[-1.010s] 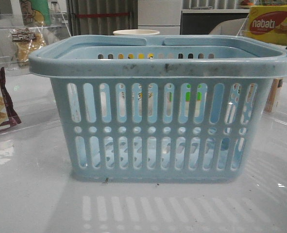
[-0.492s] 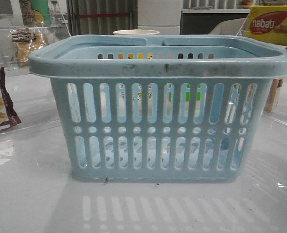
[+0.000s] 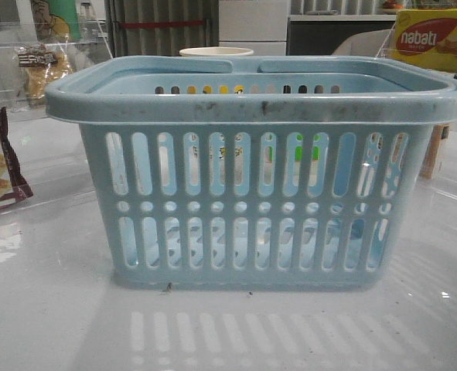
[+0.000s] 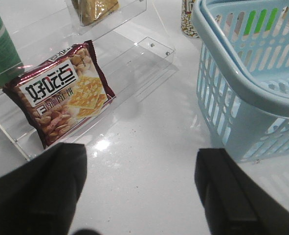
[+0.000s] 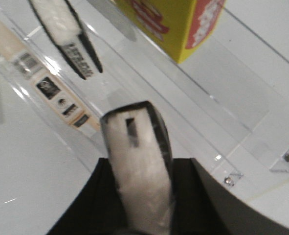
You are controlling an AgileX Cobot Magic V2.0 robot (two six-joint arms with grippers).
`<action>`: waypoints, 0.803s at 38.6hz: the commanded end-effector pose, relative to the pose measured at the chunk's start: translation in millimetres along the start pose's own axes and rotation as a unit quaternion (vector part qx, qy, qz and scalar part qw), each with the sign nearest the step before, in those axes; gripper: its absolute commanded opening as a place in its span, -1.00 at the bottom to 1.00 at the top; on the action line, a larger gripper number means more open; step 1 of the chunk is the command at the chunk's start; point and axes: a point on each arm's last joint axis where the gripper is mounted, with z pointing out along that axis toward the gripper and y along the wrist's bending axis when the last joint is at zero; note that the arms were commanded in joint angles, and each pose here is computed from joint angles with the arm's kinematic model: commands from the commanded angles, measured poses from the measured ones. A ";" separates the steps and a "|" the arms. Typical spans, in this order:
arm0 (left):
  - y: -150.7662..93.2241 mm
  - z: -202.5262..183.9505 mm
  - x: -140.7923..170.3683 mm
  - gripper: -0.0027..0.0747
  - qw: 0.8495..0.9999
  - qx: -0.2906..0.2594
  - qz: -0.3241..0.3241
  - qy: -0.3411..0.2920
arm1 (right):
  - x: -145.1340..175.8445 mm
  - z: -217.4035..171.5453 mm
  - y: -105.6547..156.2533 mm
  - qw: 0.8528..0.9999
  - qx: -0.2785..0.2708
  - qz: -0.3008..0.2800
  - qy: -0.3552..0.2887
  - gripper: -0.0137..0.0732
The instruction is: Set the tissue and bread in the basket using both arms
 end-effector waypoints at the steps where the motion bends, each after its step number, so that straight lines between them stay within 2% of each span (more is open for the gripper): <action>1: -0.6 -2.9 -15.1 0.43 0.999 0.003 -0.001 -0.048 | -18.5 -63.0 15.7 0.996 -0.025 -0.005 -0.083 -0.14; 9: -0.6 -2.9 -15.1 0.43 0.999 0.003 -0.001 -0.048 | -11.1 -124.5 60.1 0.988 -0.079 -0.053 -0.122 -0.14; 17: -0.6 -2.9 -15.1 0.43 0.999 0.003 -0.001 -0.048 | 6.9 -171.6 115.7 0.967 -0.164 -0.117 -0.155 -0.14; 24: -0.6 -2.9 -15.1 0.43 0.999 0.003 -0.001 -0.048 | 32.8 -183.6 168.6 0.944 -0.240 -0.180 -0.139 -0.14; 31: -0.6 -2.9 -15.1 0.43 0.999 0.003 -0.001 -0.048 | 60.3 -168.3 205.6 0.929 -0.277 -0.222 -0.106 -0.14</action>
